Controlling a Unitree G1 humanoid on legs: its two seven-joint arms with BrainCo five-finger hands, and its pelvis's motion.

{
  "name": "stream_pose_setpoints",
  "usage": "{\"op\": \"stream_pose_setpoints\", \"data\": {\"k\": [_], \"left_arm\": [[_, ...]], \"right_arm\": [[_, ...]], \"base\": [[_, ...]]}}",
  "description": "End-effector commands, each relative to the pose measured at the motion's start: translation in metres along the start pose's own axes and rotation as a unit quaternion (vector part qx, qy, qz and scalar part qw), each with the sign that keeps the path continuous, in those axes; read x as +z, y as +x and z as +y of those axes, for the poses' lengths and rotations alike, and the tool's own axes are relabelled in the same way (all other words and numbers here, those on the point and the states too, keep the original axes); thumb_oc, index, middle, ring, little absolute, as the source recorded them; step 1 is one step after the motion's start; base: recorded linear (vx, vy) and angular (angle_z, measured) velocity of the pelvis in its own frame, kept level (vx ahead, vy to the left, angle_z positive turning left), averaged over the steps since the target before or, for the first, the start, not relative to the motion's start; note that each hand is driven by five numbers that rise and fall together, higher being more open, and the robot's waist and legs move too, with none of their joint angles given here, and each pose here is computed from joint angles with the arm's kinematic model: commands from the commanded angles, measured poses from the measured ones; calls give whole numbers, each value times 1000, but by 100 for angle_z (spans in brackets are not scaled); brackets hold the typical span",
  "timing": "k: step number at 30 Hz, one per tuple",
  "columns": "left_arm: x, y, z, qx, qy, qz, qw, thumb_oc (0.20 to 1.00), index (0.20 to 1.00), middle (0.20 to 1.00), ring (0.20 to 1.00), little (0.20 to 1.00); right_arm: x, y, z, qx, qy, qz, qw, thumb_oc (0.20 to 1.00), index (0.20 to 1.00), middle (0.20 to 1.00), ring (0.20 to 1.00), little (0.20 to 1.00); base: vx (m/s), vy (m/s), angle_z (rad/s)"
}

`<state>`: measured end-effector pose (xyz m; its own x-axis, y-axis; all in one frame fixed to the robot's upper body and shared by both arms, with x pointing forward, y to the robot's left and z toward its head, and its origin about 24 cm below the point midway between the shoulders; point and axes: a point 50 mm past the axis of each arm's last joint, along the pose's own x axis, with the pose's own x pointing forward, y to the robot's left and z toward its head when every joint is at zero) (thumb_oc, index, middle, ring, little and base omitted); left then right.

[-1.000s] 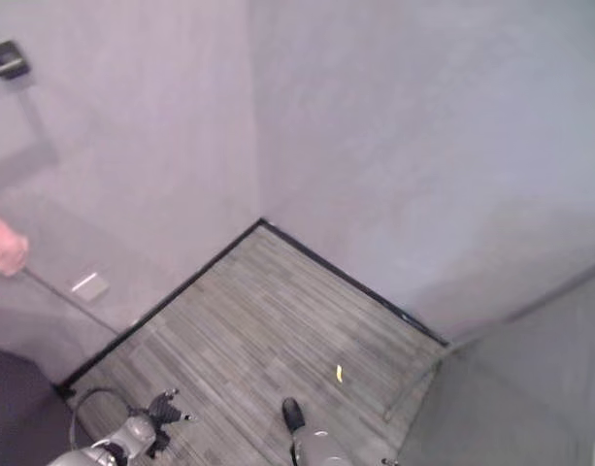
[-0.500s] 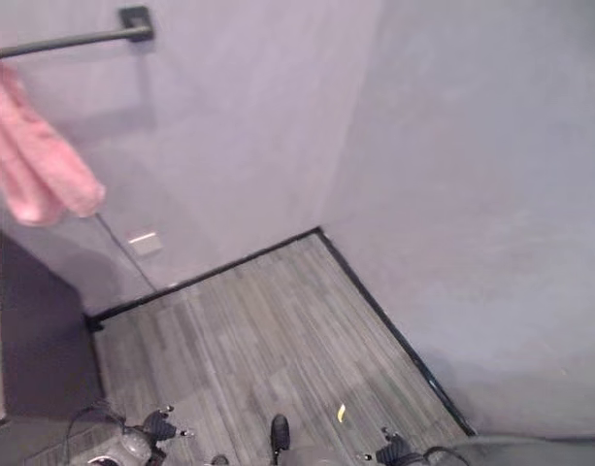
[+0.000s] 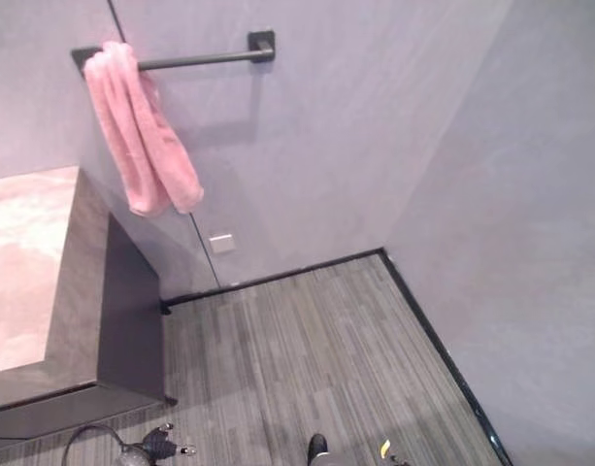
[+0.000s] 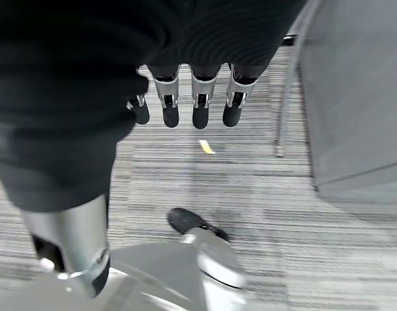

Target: Put brush and paste in cup on sink, flatten towel.

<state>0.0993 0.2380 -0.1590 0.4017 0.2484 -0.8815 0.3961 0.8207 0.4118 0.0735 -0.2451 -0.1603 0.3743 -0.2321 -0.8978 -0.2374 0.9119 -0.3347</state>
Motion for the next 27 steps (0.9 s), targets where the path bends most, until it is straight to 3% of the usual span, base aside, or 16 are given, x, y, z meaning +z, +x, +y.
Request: {"op": "stream_pose_setpoints", "data": {"k": [1, 16, 27], "left_arm": [[-1, 1, 6, 10, 5, 10, 1000, 1000, 1000, 1000, 1000, 1000], [16, 2, 3, 17, 22, -26, 999, 1000, 1000, 1000, 1000, 1000], [18, 3, 8, 24, 22, -25, 999, 1000, 1000, 1000, 1000, 1000]], "right_arm": [[8, 2, -1, -5, -16, -7, 1000, 1000, 1000, 1000, 1000, 1000], [67, 4, -6, -9, 36, -123, 992, 1000, 1000, 1000, 1000, 1000], [63, 4, 2, -1, 27, -119, 993, 1000, 1000, 1000, 1000, 1000]], "base": [[-12, 186, 0], [-6, 229, 9], [41, 32, 29]]}}
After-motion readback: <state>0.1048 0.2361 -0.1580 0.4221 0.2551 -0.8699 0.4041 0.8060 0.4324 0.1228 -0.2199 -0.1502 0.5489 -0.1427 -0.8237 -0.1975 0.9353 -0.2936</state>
